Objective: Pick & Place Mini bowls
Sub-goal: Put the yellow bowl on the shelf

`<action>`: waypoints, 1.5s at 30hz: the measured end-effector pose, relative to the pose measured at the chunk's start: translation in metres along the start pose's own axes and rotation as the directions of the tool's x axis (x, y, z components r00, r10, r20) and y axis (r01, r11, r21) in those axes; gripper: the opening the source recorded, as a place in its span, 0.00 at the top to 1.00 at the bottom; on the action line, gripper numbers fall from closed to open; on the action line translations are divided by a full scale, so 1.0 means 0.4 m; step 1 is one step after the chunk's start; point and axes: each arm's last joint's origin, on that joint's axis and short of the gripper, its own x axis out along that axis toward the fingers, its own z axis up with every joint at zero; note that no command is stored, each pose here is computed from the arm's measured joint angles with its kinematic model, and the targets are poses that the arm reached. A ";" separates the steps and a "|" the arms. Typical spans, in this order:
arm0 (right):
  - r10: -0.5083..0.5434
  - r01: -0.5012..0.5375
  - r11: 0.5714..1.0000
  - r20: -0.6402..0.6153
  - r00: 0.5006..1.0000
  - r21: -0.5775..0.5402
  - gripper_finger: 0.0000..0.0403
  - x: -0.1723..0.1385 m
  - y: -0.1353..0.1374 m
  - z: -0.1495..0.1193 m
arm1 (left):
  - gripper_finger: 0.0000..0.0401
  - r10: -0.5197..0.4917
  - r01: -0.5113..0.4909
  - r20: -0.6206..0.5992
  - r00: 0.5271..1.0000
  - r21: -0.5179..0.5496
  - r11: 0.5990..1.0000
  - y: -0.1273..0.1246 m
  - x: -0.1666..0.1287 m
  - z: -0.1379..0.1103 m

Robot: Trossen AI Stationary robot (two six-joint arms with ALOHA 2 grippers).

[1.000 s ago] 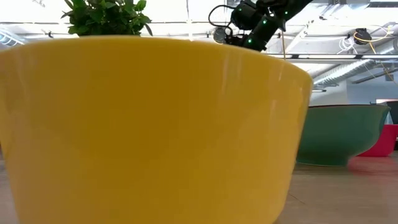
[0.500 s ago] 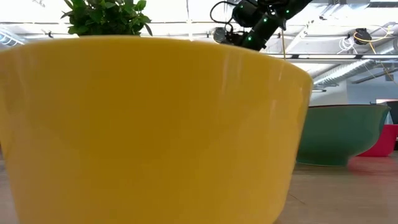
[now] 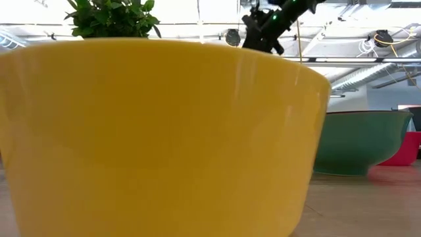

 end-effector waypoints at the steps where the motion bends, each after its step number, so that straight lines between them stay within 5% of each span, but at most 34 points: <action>1: 0.003 -0.003 1.000 0.011 1.000 0.001 0.59 -0.009 0.000 0.004 | 0.47 -0.006 0.007 -0.034 0.999 0.016 1.000 -0.003 0.003 0.005; 6: 0.005 -0.006 0.999 0.046 0.999 0.034 0.59 -0.044 -0.003 0.016 | 0.47 -0.009 0.026 -0.264 0.965 0.059 0.998 -0.011 0.016 0.019; 12: 0.009 -0.014 0.997 0.073 0.997 0.070 0.59 -0.067 -0.005 0.024 | 0.47 0.000 0.057 -0.607 0.795 0.073 0.996 -0.022 0.020 -0.006; 18: 0.014 -0.024 0.991 0.077 0.997 0.131 0.59 -0.067 -0.001 0.024 | 0.47 -0.137 0.132 -0.861 0.490 -0.082 0.988 -0.037 0.008 -0.068; 23: 0.033 -0.044 0.988 0.074 0.997 0.151 0.59 -0.068 0.015 0.022 | 0.47 -0.226 0.089 -0.934 0.277 -0.209 0.974 -0.032 -0.016 -0.090; 30: 0.076 -0.084 0.989 0.070 0.995 0.122 0.59 -0.074 0.048 0.016 | 0.47 -0.125 0.008 -0.970 0.209 -0.126 0.992 -0.022 -0.044 -0.097; 36: 0.104 -0.107 0.993 0.064 0.993 0.051 0.59 -0.078 0.070 0.012 | 0.47 -0.090 -0.016 -0.983 0.159 -0.094 0.995 -0.081 -0.023 -0.140; 45: 0.095 -0.096 0.995 -0.051 0.994 -0.015 0.59 -0.080 0.073 -0.017 | 0.47 0.112 -0.009 -0.990 -0.083 0.114 0.993 -0.188 -0.010 -0.271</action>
